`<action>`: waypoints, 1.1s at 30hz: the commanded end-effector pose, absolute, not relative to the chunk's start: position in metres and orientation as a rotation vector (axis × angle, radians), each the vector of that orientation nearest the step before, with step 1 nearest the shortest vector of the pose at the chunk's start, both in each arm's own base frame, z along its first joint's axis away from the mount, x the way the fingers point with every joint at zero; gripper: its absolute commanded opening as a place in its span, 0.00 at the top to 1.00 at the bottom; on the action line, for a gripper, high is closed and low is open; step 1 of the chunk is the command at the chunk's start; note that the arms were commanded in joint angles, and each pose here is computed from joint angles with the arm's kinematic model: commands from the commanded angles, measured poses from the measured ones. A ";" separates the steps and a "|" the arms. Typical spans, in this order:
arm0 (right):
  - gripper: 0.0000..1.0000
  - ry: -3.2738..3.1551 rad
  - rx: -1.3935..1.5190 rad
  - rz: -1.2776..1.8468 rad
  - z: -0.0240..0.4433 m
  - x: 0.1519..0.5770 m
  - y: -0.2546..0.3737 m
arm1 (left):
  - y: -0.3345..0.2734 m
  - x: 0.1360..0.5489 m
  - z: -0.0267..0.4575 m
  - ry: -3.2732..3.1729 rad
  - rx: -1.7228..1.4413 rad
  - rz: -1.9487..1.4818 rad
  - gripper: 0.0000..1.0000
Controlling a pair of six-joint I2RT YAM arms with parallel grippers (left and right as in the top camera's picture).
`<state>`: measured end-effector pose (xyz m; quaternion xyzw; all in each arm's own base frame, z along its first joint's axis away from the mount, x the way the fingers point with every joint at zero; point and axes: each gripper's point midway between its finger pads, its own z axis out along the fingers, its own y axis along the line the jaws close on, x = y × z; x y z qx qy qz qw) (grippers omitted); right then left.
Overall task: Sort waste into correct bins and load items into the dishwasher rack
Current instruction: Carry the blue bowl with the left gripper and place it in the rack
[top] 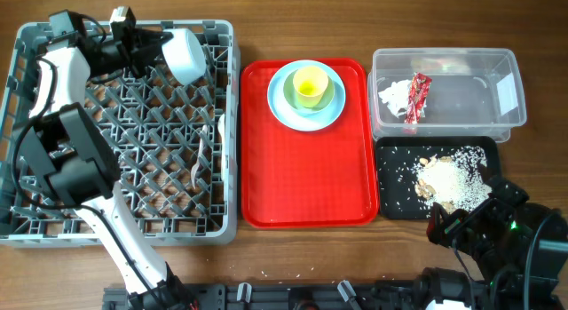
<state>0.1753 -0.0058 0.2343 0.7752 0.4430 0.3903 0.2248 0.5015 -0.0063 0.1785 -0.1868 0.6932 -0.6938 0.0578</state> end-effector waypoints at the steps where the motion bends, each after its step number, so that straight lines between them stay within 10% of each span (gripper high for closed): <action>1: 0.00 1.164 2.176 1.114 0.238 0.174 -0.005 | 0.003 0.503 0.154 2.176 -0.678 -2.002 0.95; 6: 0.00 1.165 2.176 1.114 0.238 0.174 -0.005 | 0.027 0.498 0.119 2.325 -0.890 -1.769 0.91; 10: 0.00 1.164 2.177 1.114 0.238 0.174 -0.005 | 0.048 0.494 0.123 2.325 -0.939 -1.683 0.62; 22: 0.00 1.164 2.177 1.113 0.238 0.174 -0.005 | 0.082 0.466 0.232 2.363 -0.852 -0.993 0.31; 28: 0.00 1.164 2.177 1.114 0.238 0.174 -0.005 | 0.037 0.451 0.219 2.568 -0.734 -0.440 0.96; 33: 0.00 1.165 2.176 1.114 0.238 0.174 -0.005 | -0.011 0.462 0.169 2.711 -0.585 -0.222 0.96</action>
